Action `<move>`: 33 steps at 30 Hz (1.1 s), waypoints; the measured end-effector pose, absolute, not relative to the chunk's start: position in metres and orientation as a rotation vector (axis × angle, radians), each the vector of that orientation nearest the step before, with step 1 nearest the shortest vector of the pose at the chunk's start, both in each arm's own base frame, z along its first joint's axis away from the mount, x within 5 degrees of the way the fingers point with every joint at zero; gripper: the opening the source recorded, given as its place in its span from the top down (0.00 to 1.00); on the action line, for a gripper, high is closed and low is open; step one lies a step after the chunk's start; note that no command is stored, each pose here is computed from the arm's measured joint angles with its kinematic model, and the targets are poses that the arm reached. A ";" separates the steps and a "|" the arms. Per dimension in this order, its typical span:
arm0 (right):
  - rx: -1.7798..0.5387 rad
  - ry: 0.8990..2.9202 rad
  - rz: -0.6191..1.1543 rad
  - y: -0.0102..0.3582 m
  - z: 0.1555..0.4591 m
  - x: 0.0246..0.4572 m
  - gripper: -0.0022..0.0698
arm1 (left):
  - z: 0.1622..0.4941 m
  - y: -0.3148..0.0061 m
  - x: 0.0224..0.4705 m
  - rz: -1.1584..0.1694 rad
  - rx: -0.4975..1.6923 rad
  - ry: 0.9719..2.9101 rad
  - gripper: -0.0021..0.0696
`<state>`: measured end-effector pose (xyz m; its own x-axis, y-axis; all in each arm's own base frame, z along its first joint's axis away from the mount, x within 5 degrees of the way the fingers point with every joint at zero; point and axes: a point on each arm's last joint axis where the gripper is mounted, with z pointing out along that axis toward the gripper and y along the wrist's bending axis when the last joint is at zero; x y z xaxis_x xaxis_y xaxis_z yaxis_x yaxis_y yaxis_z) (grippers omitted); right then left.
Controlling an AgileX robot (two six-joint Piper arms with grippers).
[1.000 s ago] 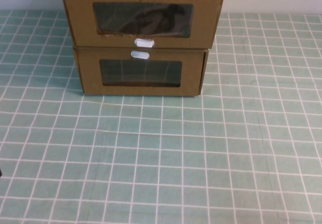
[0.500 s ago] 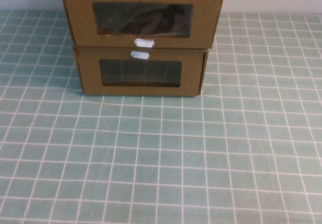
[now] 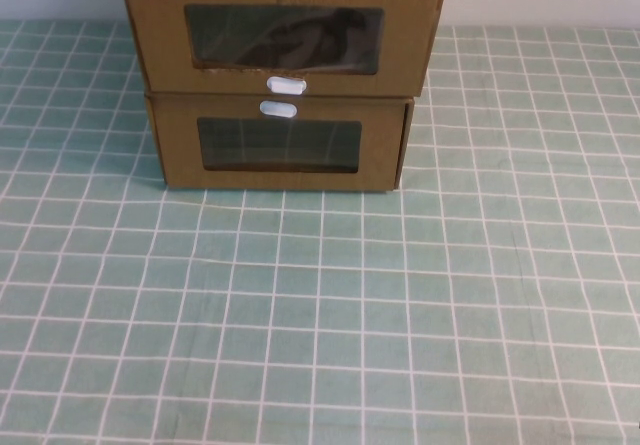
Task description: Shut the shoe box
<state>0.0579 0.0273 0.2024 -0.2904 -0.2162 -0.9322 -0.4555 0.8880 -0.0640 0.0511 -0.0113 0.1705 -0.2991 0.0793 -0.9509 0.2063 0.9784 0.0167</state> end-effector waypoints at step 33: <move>-0.476 1.853 0.245 0.025 0.204 0.056 0.99 | 0.170 -0.011 0.051 -0.124 0.208 1.875 0.98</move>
<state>0.0559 0.0251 0.2041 -0.2685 -0.2009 -0.9421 -0.4392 0.8959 -0.0659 0.0510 -0.0111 0.1704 -0.2984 0.0814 -0.9510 0.2056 0.9784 0.0192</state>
